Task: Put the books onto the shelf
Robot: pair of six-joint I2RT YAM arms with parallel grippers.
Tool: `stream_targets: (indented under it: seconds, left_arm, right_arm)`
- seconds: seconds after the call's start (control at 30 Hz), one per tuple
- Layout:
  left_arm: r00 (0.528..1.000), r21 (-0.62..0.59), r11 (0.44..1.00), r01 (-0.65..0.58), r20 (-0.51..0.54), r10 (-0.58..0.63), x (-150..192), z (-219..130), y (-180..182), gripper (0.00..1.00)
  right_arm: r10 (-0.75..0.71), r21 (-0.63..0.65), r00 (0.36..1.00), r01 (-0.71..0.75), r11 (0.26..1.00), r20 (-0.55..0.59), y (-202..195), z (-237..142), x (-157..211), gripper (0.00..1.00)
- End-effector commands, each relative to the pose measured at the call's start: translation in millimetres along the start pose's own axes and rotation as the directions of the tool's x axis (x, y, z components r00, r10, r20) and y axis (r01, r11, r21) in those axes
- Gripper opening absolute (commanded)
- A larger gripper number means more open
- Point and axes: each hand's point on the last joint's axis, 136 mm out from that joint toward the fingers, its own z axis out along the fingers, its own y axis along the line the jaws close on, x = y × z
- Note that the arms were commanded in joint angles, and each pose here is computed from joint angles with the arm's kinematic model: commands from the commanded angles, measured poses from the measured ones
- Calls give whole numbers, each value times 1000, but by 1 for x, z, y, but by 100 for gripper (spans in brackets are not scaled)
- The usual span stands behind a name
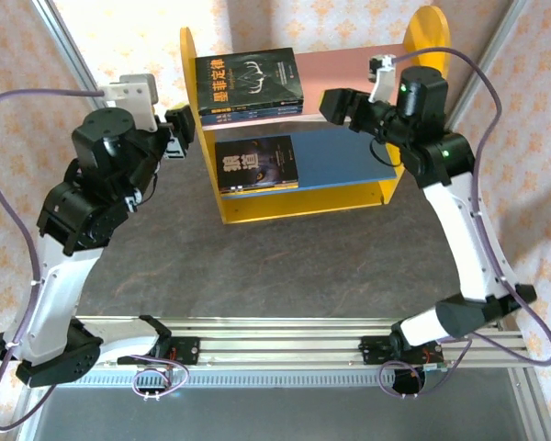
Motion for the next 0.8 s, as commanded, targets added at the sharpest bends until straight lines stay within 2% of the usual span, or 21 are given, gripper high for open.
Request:
stream_targets:
  seconds: [0.0, 0.2, 0.3, 0.4, 0.47, 0.77]
  left_arm:
    - [999, -94, 994, -49, -19, 47, 13, 1, 17, 61]
    - [996, -158, 984, -77, -57, 69, 37, 5, 33, 71]
    - [997, -185, 980, -75, -45, 68, 44, 2, 46, 86]
    - [996, -229, 971, -72, -68, 58, 51, 2, 63, 92]
    - [995, -254, 965, -70, -88, 49, 57, 4, 73, 99]
    - [971, -360, 931, -69, -240, -21, 107, 27, 106, 99]
  right_arm:
    - [-73, 90, 997, 69, 994, 36, -10, -25, 2, 72]
    - [-107, 188, 994, 103, 977, 14, -31, -51, 33, 80]
    - [-120, 220, 993, 117, 968, 1, -39, -60, 45, 88]
    - [-112, 270, 994, 108, 957, 0, -51, -67, 53, 100]
    - [-98, 297, 995, 95, 950, -2, -57, -72, 58, 99]
    - [-37, 505, 999, 15, 863, 35, -110, -100, 72, 99]
